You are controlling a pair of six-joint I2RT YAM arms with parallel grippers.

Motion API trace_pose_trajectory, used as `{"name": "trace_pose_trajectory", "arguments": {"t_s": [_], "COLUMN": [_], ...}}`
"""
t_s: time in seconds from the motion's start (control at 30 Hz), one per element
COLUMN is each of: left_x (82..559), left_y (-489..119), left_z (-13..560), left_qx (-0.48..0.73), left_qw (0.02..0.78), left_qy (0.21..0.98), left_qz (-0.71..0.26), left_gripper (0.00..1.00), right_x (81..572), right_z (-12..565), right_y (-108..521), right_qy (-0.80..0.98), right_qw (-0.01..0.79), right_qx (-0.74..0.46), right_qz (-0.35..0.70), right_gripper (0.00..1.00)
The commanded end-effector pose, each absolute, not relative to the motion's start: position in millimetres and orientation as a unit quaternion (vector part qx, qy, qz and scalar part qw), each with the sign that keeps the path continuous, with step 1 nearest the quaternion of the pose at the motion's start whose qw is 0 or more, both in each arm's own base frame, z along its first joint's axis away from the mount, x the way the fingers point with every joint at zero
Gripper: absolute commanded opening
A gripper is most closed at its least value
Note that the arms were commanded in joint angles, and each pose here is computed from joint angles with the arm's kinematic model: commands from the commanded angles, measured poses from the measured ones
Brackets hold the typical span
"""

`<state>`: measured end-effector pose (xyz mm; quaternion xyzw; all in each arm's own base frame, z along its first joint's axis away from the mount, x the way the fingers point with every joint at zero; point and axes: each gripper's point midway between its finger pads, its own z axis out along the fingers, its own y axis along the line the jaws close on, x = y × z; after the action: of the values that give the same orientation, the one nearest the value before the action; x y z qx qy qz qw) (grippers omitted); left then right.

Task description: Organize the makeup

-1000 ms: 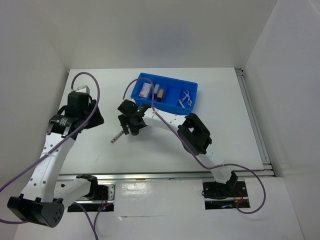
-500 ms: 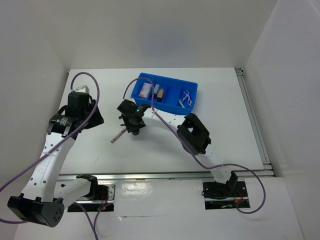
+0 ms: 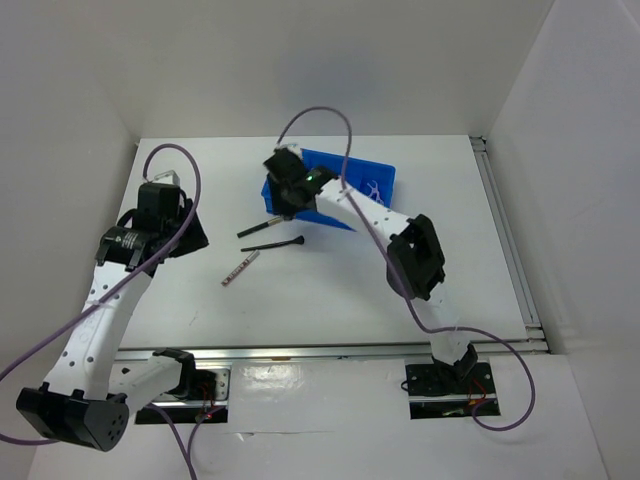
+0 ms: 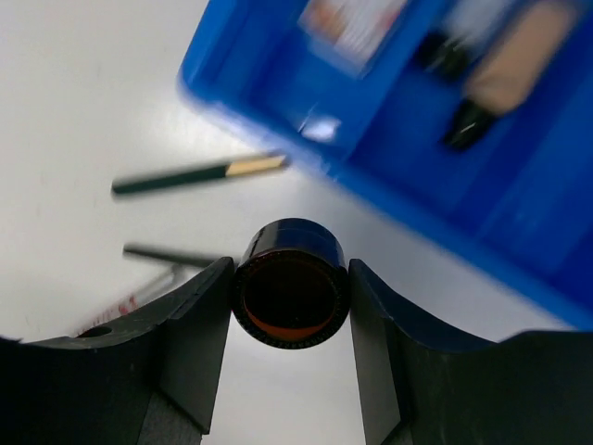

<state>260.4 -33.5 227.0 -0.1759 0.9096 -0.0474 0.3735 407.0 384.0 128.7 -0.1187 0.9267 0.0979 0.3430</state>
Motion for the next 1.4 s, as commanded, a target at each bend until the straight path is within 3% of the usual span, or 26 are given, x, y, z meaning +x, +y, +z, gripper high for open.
{"name": "trace_pose_trajectory", "arguments": {"t_s": [0.0,0.2,0.47,0.53,0.7,0.87,0.93,0.97,1.07,1.1,1.23,1.37], "left_x": [268.0,271.8,278.0,278.0,280.2,279.0,278.8,278.8,271.7,268.7,264.9,261.6], "left_y": [-31.2,-29.9,-28.8,-28.8,-30.8,-32.3,-34.2,-34.2,-34.7,-36.1,-37.6,-37.4], "left_z": [237.6,230.0,221.5,221.5,222.1,224.4,224.3,224.3,220.3,219.7,222.4,224.3], "left_qx": [-0.184,-0.186,-0.183,-0.183,-0.181,-0.180,-0.178,-0.178,-0.177,-0.175,-0.178,-0.182], "left_qw": [0.392,0.380,0.369,0.369,0.367,0.370,0.368,0.368,0.363,0.363,0.368,0.373], "left_qy": [0.900,0.905,0.911,0.911,0.912,0.911,0.911,0.911,0.914,0.914,0.911,0.907], "left_qz": [-0.049,-0.039,-0.028,-0.028,-0.032,-0.038,-0.043,-0.043,-0.045,-0.050,-0.059,-0.063], "left_gripper": [0.51,0.51,0.51,0.51,0.51,0.52,0.53,0.53,0.53,0.53,0.53,0.53], "right_x": [470.4,529.8,545.8,545.8,543.7,538.4,528.1,519.4,490.3,468.7,408.1,359.7], "right_z": [192.2,174.3,147.3,147.3,154.6,190.1,210.3,214.9,221.1,215.9,183.5,148.8], "right_y": [338.7,313.4,321.6,321.6,324.4,317.1,316.8,322.3,330.0,342.9,378.8,413.7], "right_qy": [0.901,0.901,0.904,0.904,0.902,0.891,0.885,0.885,0.887,0.890,0.907,0.920], "right_qw": [0.418,0.418,0.403,0.403,0.404,0.427,0.438,0.439,0.433,0.422,0.377,0.322], "right_qx": [-0.047,-0.010,-0.015,-0.015,-0.019,-0.012,-0.014,-0.019,-0.035,-0.054,-0.089,-0.123], "right_qz": [0.105,0.116,0.140,0.140,0.151,0.154,0.156,0.157,0.157,0.161,0.164,0.185], "right_gripper": [0.46,0.46,0.46,0.51,0.81,0.88,0.82,0.72,0.56,0.47,0.32,0.33]}}
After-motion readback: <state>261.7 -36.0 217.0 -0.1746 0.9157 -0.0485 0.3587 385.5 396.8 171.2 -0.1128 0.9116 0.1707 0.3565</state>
